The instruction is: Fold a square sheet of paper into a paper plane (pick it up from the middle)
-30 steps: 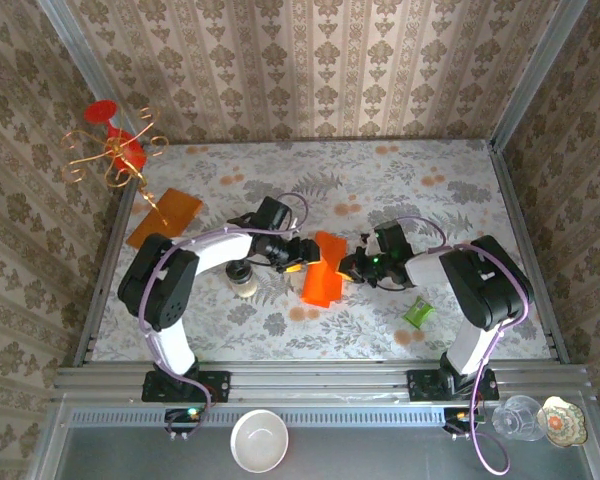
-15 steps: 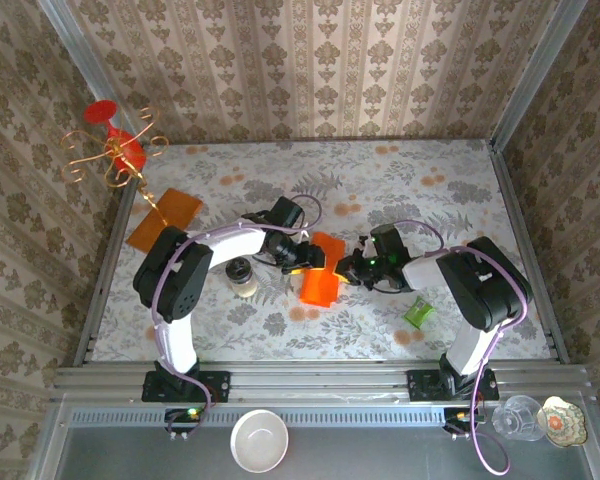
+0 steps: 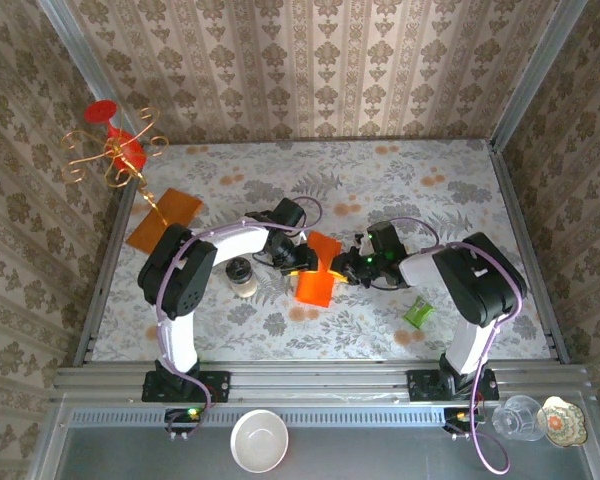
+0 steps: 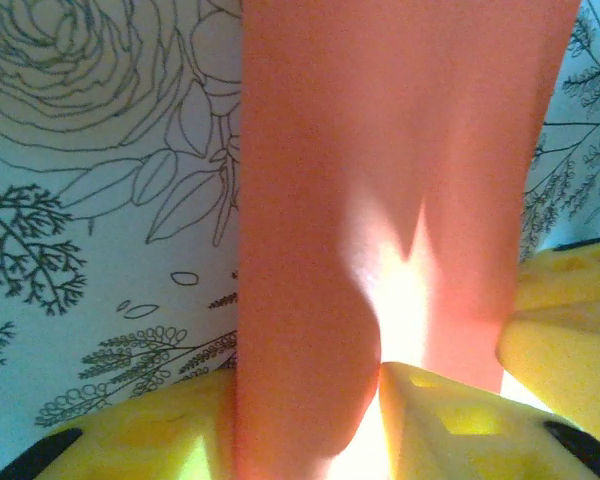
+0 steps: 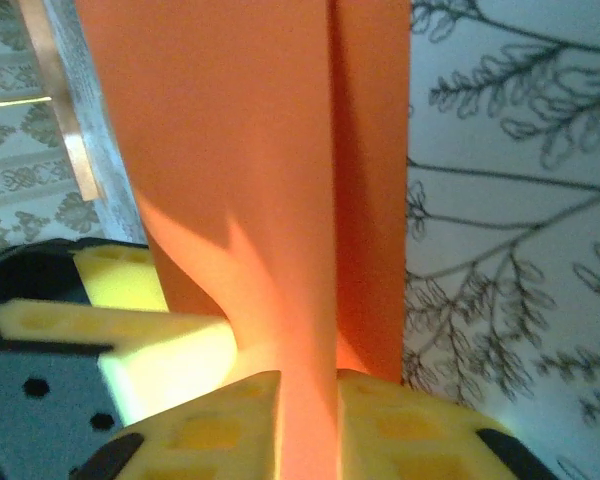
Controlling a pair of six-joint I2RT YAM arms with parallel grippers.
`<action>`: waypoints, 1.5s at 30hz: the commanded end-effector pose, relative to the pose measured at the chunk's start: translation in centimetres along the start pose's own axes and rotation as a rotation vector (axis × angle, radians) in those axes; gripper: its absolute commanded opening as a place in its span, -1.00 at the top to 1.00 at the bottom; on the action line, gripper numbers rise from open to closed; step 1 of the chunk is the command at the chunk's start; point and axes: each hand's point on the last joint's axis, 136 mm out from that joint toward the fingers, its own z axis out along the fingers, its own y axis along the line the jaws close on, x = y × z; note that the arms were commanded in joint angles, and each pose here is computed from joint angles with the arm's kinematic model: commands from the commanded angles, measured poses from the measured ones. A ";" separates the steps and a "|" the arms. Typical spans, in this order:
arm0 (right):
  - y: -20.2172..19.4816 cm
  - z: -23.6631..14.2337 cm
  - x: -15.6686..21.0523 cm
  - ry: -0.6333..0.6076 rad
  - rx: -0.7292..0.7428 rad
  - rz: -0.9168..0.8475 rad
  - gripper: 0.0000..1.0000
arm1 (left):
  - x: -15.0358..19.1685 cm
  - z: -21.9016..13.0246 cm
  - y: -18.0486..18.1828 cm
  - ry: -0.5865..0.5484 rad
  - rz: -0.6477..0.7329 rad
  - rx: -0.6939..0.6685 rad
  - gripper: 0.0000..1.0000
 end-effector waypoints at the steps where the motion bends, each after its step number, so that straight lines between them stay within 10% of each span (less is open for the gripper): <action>1: -0.2 -2.5 -1.0 -0.075 0.077 -0.035 0.45 | 0.4 1.0 1.3 0.027 0.016 -0.060 0.20; 14: -2.8 -8.8 -1.5 -0.255 0.225 -0.042 0.43 | 2.5 3.2 2.6 0.107 0.144 -0.137 0.19; 45: -2.9 -6.5 -0.9 -0.170 0.182 -0.042 0.45 | 4.7 7.0 3.8 0.223 0.161 -0.224 0.11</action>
